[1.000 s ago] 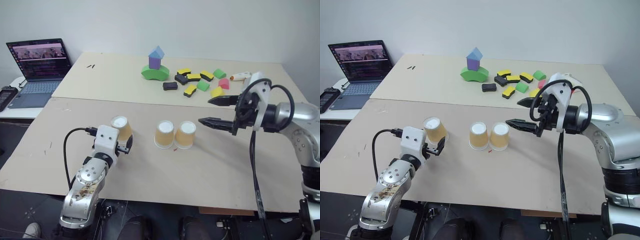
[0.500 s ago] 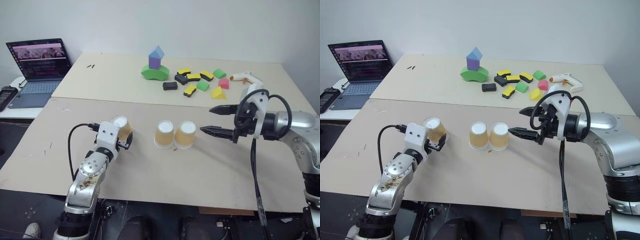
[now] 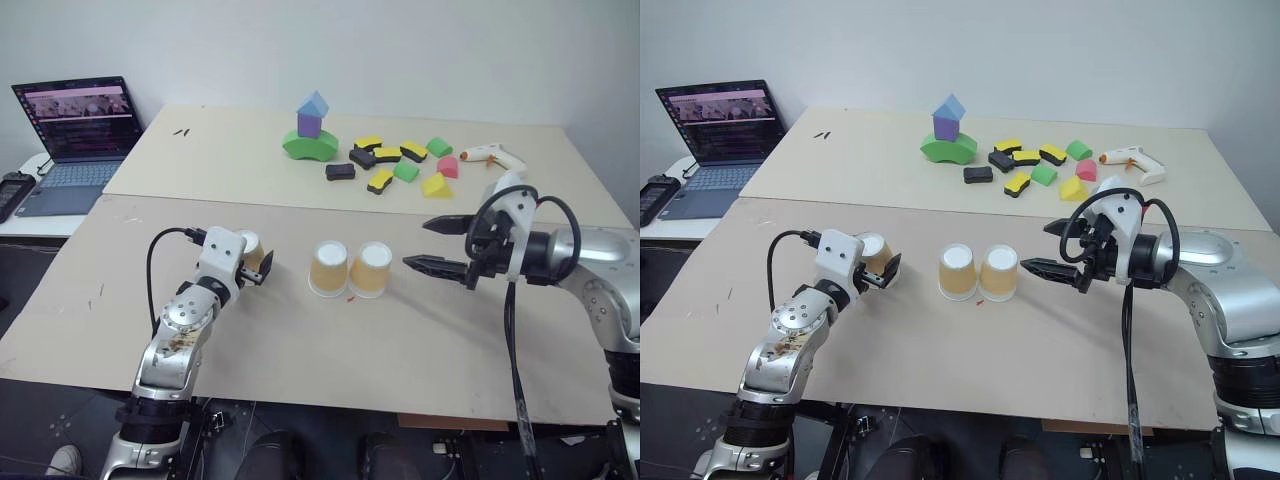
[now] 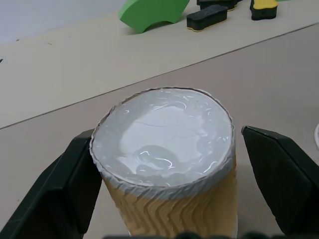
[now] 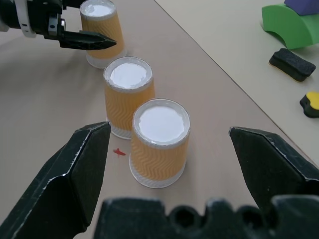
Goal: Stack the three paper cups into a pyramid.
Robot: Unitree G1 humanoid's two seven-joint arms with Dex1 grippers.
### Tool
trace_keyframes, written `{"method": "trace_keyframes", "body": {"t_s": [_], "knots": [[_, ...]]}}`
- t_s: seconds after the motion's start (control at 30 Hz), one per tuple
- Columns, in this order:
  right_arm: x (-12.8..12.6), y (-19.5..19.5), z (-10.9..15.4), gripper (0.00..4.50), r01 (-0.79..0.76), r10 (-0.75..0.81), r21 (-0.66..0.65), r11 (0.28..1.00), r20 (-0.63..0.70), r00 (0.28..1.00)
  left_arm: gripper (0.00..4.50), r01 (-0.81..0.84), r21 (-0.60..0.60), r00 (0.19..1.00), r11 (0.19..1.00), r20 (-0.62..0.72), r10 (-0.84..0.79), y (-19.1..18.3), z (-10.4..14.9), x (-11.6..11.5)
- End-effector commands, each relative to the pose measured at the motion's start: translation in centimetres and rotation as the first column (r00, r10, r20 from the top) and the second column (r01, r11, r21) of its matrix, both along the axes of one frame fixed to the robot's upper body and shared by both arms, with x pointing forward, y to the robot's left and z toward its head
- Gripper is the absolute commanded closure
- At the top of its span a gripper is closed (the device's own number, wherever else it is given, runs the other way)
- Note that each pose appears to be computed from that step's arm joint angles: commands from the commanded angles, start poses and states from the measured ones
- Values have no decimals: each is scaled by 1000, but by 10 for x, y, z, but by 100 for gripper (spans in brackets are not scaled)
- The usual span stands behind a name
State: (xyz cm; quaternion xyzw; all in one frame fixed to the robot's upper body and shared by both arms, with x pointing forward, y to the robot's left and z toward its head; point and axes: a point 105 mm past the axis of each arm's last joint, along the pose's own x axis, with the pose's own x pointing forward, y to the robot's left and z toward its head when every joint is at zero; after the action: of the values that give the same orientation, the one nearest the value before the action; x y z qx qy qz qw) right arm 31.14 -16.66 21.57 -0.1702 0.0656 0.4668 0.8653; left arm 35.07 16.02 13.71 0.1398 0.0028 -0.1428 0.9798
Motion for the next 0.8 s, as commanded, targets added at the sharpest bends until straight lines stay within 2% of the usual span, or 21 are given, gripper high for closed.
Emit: {"method": "trace_keyframes", "body": {"t_s": [0.03,0.23,0.33,0.37,0.63,0.8], "knots": [[-2,-5,17,6,16,-16,2,1000,77,997,0,14,-12,998,1000,54,-14,-3,16,1],[-2,-5,15,6,19,-19,2,1000,72,997,0,21,-27,998,999,52,-20,-4,16,0],[-2,-5,14,0,22,-22,1,1000,72,997,68,22,-25,999,999,48,-21,-4,16,0],[-2,-5,14,0,22,-22,2,1000,72,997,107,22,-25,999,999,48,-20,-4,16,0],[0,-6,14,0,35,-36,7,999,74,997,107,24,-21,998,999,63,-23,-4,20,3],[3,-4,12,0,50,-51,20,999,77,996,107,98,-16,984,995,154,-94,-2,63,23]]}}
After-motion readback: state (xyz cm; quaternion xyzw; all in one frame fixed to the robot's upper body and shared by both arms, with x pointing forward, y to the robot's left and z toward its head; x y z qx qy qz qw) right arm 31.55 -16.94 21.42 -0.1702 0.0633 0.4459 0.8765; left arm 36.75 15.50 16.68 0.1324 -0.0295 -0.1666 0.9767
